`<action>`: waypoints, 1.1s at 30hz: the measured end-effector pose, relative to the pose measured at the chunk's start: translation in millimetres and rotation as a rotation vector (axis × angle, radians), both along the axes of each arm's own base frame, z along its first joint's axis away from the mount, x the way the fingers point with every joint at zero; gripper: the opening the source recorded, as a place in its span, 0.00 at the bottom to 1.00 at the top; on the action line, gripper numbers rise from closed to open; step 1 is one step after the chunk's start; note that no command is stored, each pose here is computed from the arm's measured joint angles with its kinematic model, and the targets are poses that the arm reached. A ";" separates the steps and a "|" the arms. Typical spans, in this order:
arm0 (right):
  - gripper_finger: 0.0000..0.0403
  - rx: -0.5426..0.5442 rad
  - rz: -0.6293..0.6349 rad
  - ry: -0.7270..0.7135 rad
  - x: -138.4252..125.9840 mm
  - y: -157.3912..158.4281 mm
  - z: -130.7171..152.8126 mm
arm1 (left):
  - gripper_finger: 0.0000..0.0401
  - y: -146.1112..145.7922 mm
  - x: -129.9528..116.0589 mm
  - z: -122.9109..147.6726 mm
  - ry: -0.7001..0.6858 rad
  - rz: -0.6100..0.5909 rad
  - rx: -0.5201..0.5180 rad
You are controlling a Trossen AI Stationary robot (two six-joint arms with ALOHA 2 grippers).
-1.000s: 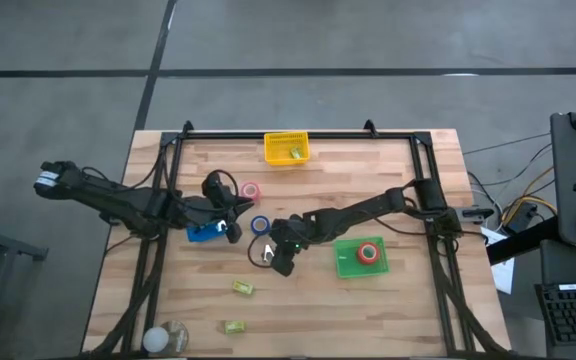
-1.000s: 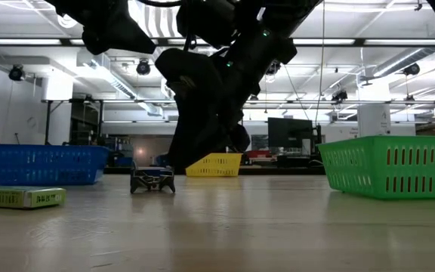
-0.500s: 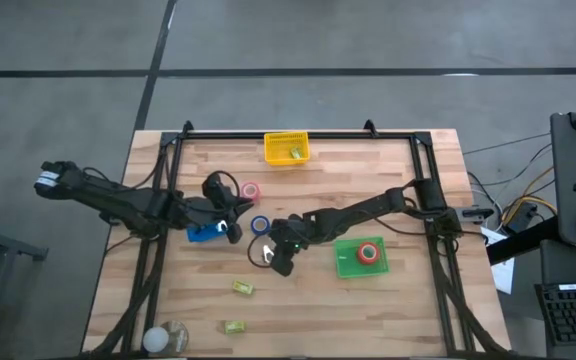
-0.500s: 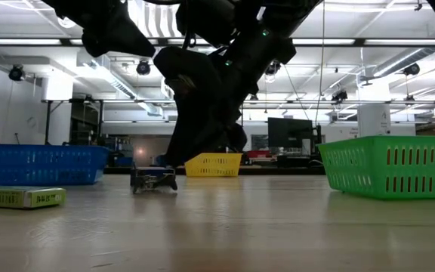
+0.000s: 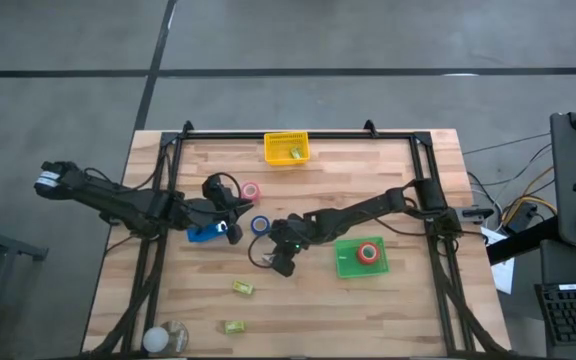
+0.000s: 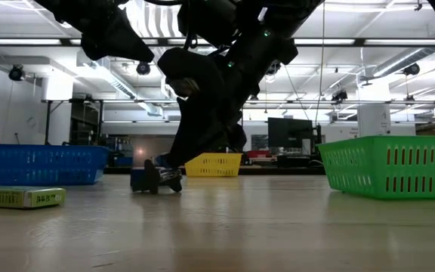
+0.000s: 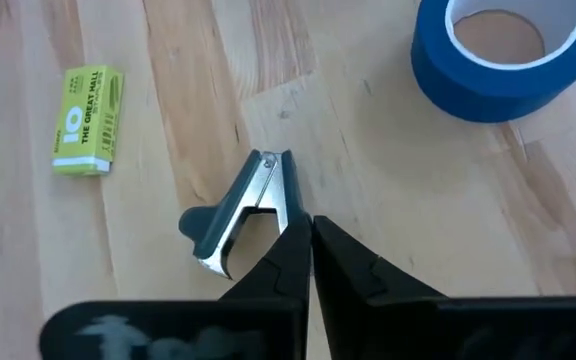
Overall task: Pick and place Stapler, Stapler remover, tape
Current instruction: Put the black staple remover into the blue bin
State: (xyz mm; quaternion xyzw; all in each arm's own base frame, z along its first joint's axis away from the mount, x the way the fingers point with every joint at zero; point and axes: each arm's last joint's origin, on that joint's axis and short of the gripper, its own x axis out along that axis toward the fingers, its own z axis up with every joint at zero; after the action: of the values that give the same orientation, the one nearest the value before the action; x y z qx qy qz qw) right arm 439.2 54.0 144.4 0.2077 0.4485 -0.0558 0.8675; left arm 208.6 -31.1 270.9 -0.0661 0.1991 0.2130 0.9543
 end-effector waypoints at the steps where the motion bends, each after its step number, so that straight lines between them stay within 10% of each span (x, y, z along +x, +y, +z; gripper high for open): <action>1: 0.02 -0.011 -0.001 -0.002 0.1 -0.2 0.0 | 0.14 0.0 0.0 0.0 -0.001 0.000 0.000; 33: 0.02 -0.228 -0.017 -0.063 -12.6 -6.7 54.7 | 0.14 -0.2 0.5 0.8 0.025 -0.040 0.075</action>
State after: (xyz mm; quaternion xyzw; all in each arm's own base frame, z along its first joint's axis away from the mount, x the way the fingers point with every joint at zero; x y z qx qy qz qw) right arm 426.6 47.2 199.1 0.1130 0.4101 -0.1074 0.8986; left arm 209.0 -31.4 271.7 -0.0236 0.2042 0.2018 0.9576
